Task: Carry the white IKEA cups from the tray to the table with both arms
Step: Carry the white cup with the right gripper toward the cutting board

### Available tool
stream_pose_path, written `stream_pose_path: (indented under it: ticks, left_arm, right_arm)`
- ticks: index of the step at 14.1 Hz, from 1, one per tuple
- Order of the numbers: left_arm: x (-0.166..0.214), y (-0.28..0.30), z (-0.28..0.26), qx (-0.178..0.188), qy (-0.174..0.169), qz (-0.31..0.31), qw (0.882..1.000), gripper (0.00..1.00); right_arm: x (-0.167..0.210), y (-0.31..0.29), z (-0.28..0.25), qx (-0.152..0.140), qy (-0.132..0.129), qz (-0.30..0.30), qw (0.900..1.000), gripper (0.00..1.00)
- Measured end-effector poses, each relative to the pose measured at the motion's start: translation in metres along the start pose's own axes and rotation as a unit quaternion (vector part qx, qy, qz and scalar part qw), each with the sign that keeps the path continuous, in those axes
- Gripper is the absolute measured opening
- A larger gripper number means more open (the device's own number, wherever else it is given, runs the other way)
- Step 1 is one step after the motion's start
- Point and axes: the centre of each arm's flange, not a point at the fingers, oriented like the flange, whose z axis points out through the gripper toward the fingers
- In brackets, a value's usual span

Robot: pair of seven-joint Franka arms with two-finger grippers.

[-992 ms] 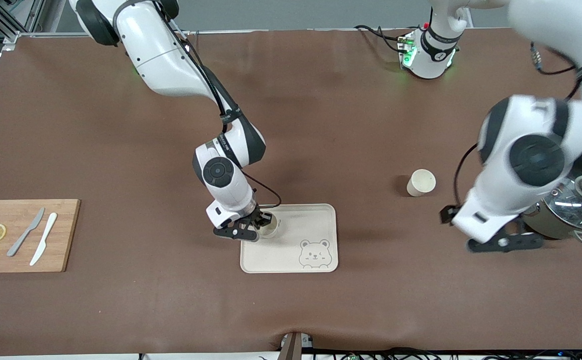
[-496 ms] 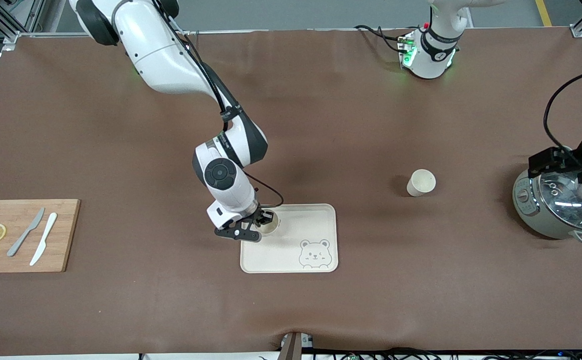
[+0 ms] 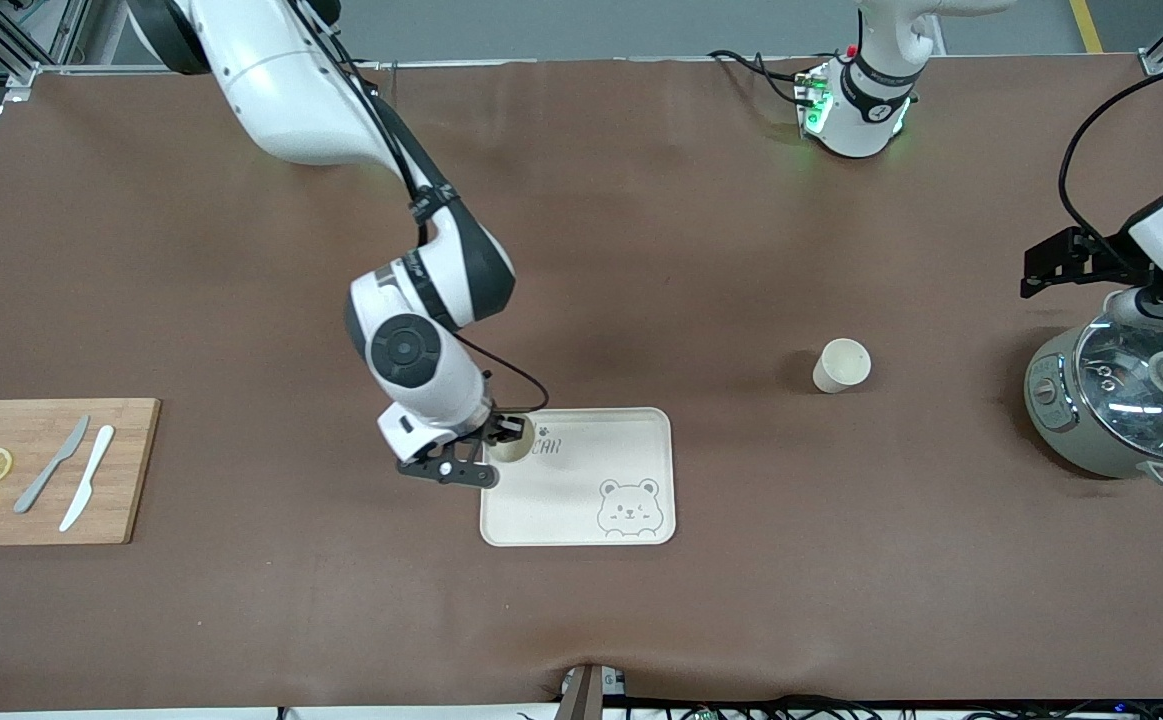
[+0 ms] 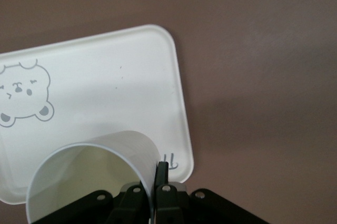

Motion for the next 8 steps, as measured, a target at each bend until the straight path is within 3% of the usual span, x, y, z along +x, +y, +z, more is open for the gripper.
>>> stream_pose_path:
  ticks: [5,8]
  left_arm:
    - [0.006,0.014,0.008,-0.015,0.009,0.009,1.000,1.00]
    - [0.004,0.013,0.002,-0.023,0.018,-0.029,0.999,1.00]
  right_arm:
    - [0.048,0.096,-0.064,0.001,-0.006,-0.066,0.998,0.04]
    - [0.068,0.145,-0.074,0.010,-0.014,-0.105,0.994,0.04]
